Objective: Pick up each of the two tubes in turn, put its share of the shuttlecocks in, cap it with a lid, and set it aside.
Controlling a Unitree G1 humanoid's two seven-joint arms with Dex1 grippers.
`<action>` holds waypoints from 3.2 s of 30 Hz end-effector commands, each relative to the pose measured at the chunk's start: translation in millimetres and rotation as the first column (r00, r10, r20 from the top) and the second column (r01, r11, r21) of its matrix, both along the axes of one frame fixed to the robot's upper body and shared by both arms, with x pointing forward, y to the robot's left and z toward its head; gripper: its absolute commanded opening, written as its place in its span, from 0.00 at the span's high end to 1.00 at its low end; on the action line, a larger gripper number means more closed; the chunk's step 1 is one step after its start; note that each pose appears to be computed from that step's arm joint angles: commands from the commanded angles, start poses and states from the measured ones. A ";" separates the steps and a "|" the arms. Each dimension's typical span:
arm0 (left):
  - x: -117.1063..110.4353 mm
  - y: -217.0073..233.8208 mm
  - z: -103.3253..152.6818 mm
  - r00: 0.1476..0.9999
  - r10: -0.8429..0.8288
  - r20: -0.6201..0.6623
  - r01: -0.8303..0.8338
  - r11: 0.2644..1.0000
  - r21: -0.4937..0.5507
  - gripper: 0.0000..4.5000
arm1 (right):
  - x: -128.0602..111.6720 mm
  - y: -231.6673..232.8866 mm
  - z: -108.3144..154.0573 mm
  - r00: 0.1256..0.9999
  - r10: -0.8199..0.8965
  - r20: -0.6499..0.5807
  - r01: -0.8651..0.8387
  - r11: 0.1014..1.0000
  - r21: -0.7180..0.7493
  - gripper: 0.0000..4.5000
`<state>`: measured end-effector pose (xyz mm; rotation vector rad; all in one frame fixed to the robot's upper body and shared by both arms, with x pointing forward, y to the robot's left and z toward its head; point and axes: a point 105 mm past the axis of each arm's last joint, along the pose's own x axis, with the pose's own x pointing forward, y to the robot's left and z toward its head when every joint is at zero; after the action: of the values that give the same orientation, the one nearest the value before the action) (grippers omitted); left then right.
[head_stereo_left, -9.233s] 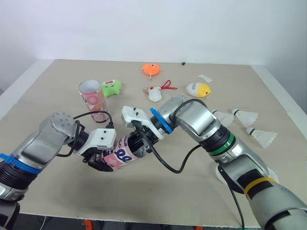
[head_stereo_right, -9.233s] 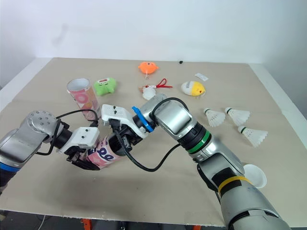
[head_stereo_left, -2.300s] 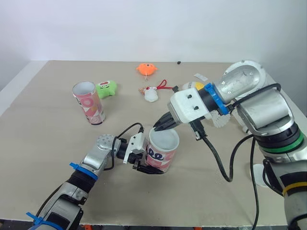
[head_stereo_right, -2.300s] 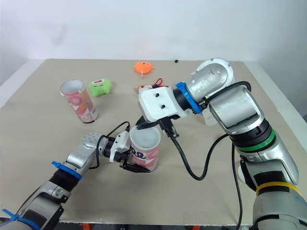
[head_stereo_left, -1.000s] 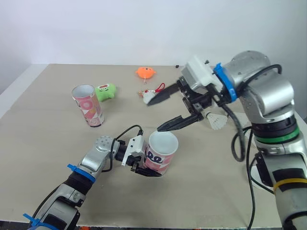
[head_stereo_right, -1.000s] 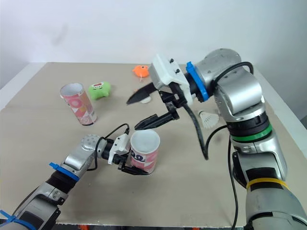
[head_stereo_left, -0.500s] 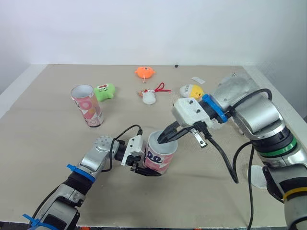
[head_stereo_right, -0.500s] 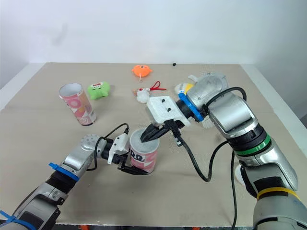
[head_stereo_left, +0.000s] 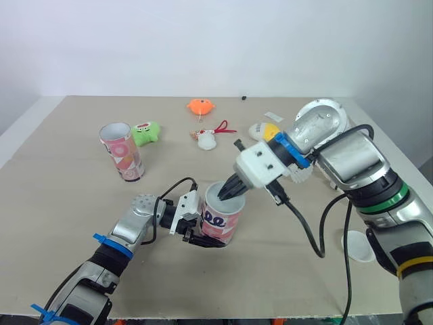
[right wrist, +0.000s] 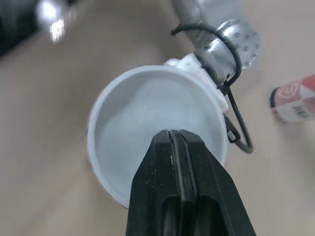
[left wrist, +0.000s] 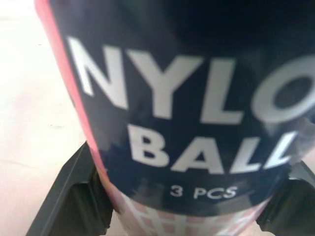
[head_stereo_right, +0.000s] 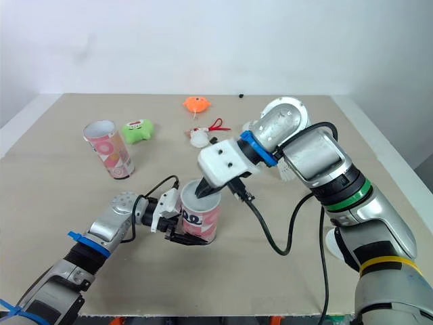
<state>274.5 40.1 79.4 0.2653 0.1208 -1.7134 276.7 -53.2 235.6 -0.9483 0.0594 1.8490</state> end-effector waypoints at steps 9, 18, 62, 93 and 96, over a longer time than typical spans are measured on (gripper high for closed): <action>4.6 3.5 -5.7 0.997 0.066 -0.043 -0.068 0.997 -0.048 0.03 | -2.1 -83.0 45.6 0.925 -0.370 -0.086 0.379 0.882 0.281 1.00; 6.0 11.9 -6.2 0.998 0.051 0.036 -0.051 0.999 -0.014 0.00 | -31.5 -114.9 6.7 0.822 -0.530 -0.210 0.567 0.794 0.216 0.59; -41.7 95.6 89.4 0.965 0.246 0.090 -0.242 0.969 -0.057 0.00 | -8.9 -1.3 -121.0 0.812 -0.371 -0.450 0.502 0.837 0.216 0.02; -14.2 45.6 88.1 0.959 0.242 0.145 -0.206 0.952 -0.227 0.00 | 76.4 -243.8 30.4 0.258 -0.769 -0.584 0.750 -0.222 0.623 0.45; -4.7 32.5 96.4 0.951 0.273 0.143 -0.223 0.929 -0.295 0.00 | 73.7 -307.4 27.9 0.025 -0.782 -0.623 0.661 -0.455 0.597 0.45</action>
<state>264.4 76.3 167.3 0.1776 -0.1653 -1.4531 356.2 -330.9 250.8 0.0451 -0.1885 0.2100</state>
